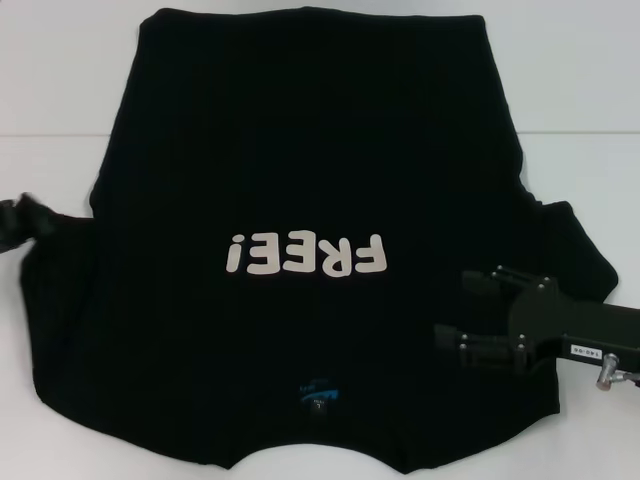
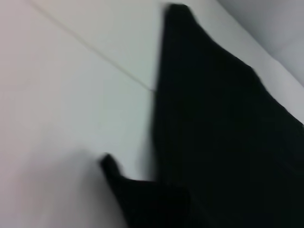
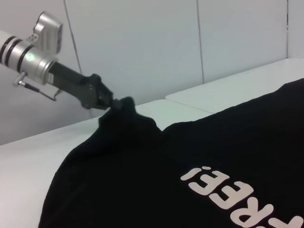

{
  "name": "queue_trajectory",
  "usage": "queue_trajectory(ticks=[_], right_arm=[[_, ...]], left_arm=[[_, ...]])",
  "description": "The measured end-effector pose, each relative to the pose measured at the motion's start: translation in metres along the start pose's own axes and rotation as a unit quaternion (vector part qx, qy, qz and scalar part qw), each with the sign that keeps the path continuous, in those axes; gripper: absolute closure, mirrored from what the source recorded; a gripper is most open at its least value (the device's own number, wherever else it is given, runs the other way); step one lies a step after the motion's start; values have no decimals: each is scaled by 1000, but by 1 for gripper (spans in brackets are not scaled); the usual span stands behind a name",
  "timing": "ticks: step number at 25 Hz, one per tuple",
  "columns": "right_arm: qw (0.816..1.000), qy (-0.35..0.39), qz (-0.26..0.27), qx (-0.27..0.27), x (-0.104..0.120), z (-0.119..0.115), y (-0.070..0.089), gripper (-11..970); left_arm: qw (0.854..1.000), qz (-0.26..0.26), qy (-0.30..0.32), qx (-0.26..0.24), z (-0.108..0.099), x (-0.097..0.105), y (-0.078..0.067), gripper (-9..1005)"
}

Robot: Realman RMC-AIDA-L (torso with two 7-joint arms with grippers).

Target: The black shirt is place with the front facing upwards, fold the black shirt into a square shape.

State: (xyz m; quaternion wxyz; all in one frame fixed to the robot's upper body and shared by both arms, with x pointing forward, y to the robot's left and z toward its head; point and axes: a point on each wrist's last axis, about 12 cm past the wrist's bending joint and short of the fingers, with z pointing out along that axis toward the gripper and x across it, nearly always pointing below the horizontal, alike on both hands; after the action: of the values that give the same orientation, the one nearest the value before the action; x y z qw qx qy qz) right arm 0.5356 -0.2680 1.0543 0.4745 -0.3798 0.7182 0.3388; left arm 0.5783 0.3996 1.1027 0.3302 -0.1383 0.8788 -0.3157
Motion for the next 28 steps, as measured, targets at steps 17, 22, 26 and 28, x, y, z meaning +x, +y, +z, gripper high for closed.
queue_trajectory(ticks=[17,22,26,28], right_arm=[[1000,-1,4,0,3,-1,2,19],[999,-11,33,15,2,-6,-1,18],[990,-22,131,47,-11,-23,-18,18],[978,-11,196,66,-21,-37,-33,18]], left_arm=[[985,67,54,149,45,21,-72,854],[961,105,-15,254,21,37,-60,655],[933,211,-22,290,12,59,-57,546],[913,272,-25,303,12,73,-57,496]])
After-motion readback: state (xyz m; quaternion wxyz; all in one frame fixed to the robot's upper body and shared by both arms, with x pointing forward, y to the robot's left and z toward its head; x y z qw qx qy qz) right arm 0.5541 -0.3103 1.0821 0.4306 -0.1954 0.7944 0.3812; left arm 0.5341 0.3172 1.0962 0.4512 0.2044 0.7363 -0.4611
